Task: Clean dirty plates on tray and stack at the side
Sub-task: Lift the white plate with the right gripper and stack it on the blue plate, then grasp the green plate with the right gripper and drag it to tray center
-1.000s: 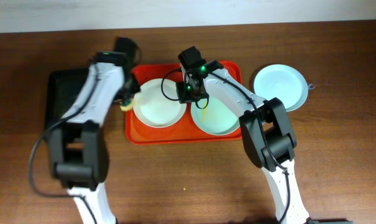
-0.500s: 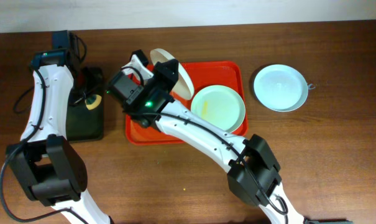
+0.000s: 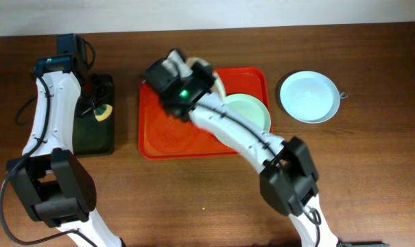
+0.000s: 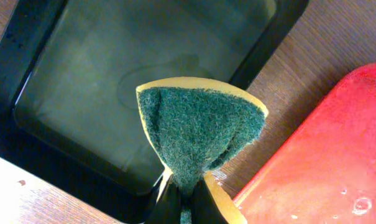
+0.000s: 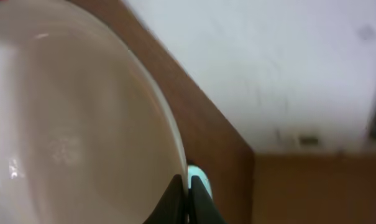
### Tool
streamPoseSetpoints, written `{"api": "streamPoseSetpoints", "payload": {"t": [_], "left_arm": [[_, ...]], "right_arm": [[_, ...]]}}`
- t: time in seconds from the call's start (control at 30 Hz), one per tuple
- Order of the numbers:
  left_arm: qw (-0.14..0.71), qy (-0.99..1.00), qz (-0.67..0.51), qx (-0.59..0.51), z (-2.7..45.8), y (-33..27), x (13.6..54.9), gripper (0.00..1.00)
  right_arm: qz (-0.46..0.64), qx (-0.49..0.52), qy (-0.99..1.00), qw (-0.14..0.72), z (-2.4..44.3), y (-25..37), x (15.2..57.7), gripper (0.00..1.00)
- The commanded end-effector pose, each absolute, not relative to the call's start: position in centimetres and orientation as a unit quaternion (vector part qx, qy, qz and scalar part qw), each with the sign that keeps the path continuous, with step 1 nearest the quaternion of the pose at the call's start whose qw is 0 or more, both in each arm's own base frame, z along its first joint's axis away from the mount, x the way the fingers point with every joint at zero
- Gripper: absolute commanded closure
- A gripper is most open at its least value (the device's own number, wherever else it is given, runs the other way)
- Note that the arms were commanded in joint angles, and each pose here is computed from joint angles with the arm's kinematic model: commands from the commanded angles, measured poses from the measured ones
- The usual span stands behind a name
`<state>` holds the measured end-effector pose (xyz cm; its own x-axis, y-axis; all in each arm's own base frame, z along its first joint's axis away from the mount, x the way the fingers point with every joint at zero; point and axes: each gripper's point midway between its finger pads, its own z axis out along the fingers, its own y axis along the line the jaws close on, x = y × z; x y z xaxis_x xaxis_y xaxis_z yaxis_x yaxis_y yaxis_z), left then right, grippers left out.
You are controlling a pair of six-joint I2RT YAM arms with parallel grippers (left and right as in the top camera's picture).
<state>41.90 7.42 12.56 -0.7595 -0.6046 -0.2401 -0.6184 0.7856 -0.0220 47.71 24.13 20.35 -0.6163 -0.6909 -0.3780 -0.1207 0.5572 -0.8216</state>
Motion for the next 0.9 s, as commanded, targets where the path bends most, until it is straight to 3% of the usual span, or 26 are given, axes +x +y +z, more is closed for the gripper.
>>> {"api": "streamPoseSetpoints", "payload": {"t": [0.0,0.1,0.23,0.43,0.6,0.63,0.67,0.7,0.77,0.87], "left_arm": [[0.116,0.935,0.028,-0.334,12.2,7.6,41.9,1.00],[0.114,0.936,0.028,-0.332,12.2,7.6,41.8,1.00],[0.113,0.936,0.028,-0.331,12.1,7.5,41.8,1.00],[0.113,0.937,0.028,-0.331,12.1,7.5,41.8,1.00],[0.118,0.936,0.027,-0.331,12.2,7.6,42.0,1.00],[0.118,0.936,0.027,-0.331,12.2,7.6,42.0,1.00],[0.118,0.936,0.027,-0.331,12.1,7.6,42.0,1.00],[0.117,0.936,0.027,-0.331,12.1,7.6,42.0,1.00],[0.117,0.936,0.027,-0.331,12.1,7.6,42.0,1.00],[0.118,0.936,0.027,-0.331,12.1,7.6,42.0,1.00]], "right_arm": [[-0.354,-0.104,0.806,0.463,31.2,19.9,46.7,0.96],[-0.158,-0.058,0.882,0.440,31.1,14.7,48.5,0.96],[0.020,0.093,0.960,0.263,22.1,0.5,49.2,0.96],[0.049,0.263,0.958,0.105,12.0,-13.9,44.1,0.96],[0.050,0.251,0.963,0.087,9.0,-15.1,43.0,0.93],[0.050,0.246,0.964,0.085,8.5,-14.7,43.0,0.85],[0.051,0.242,0.965,0.084,8.2,-14.2,43.2,0.66],[0.051,0.235,0.967,0.084,8.0,-13.7,43.3,0.57],[0.054,0.220,0.971,0.083,7.9,-12.2,43.7,0.21],[0.130,0.178,0.972,0.082,8.3,-6.6,45.0,0.14]]}}
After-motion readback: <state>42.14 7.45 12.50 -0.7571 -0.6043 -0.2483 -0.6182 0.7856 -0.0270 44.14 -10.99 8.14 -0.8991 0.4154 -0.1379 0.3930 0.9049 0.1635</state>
